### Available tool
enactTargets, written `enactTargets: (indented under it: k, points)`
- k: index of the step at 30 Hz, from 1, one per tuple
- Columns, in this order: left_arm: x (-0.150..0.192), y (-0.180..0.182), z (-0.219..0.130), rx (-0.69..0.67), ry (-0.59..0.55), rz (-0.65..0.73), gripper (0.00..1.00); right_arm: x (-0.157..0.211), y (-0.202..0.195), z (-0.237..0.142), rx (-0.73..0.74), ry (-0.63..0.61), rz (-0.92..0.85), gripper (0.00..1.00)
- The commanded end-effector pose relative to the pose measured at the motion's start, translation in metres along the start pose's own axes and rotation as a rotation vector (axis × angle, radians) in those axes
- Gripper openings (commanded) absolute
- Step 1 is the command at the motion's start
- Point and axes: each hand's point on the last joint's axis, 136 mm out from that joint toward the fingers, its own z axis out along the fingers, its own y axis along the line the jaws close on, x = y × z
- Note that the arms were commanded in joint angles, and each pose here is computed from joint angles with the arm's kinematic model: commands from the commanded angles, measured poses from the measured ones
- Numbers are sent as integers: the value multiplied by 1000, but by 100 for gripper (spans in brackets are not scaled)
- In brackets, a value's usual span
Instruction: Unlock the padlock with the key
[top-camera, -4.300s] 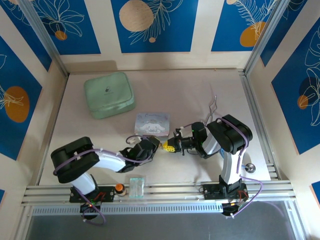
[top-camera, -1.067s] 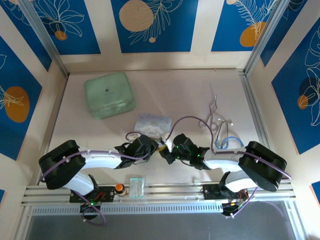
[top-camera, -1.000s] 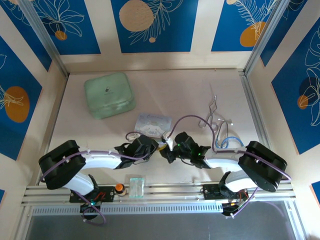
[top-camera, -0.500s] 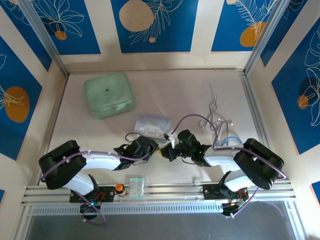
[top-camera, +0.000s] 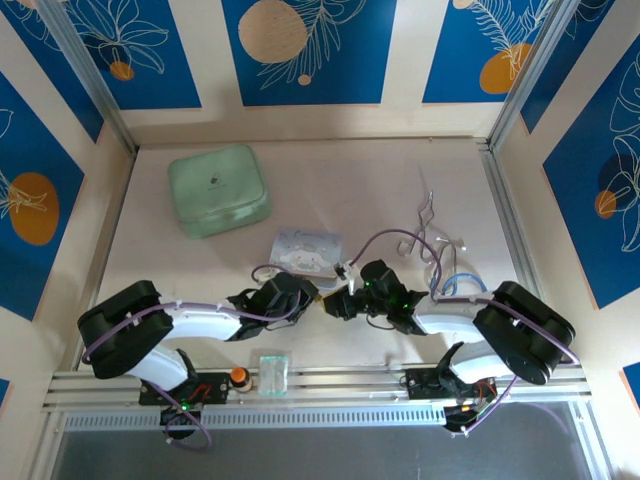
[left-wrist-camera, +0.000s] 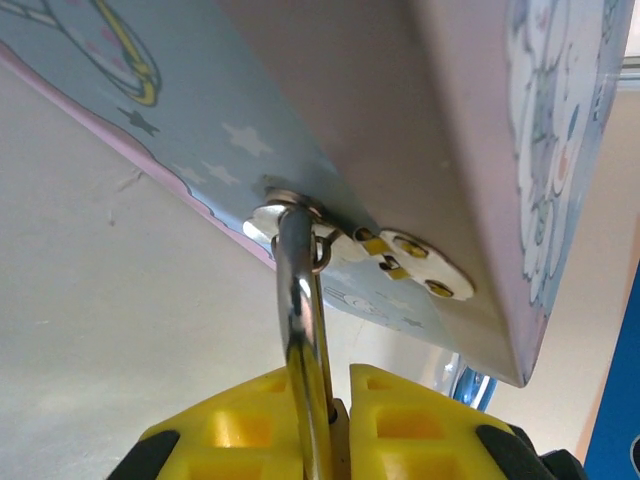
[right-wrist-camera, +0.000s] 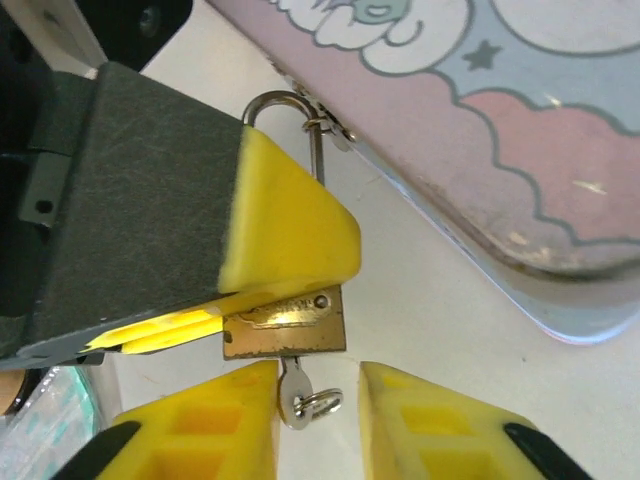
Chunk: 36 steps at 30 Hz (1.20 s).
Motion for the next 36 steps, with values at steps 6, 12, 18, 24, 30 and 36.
enactTargets:
  k: [6, 12, 18, 24, 30, 36]
  points:
    - [8, 11, -2, -39, 33, 30, 0, -5, -24, -15, 127, -52, 70, 45]
    - [7, 23, -3, -101, 31, 68, 0, -13, -26, -33, 187, -86, 100, 62]
    - [8, 37, -7, -180, 55, 186, 0, -30, -19, -61, 223, -129, 122, 99]
    - [-3, 53, -20, -307, 64, 345, 0, -53, -14, -70, 270, -90, 180, 92]
    - [-10, 62, -28, -406, 106, 445, 0, -69, -9, -49, 320, 43, 241, 82]
    - [-22, 73, -35, -497, 100, 531, 0, -61, -26, -23, 370, 108, 324, 76]
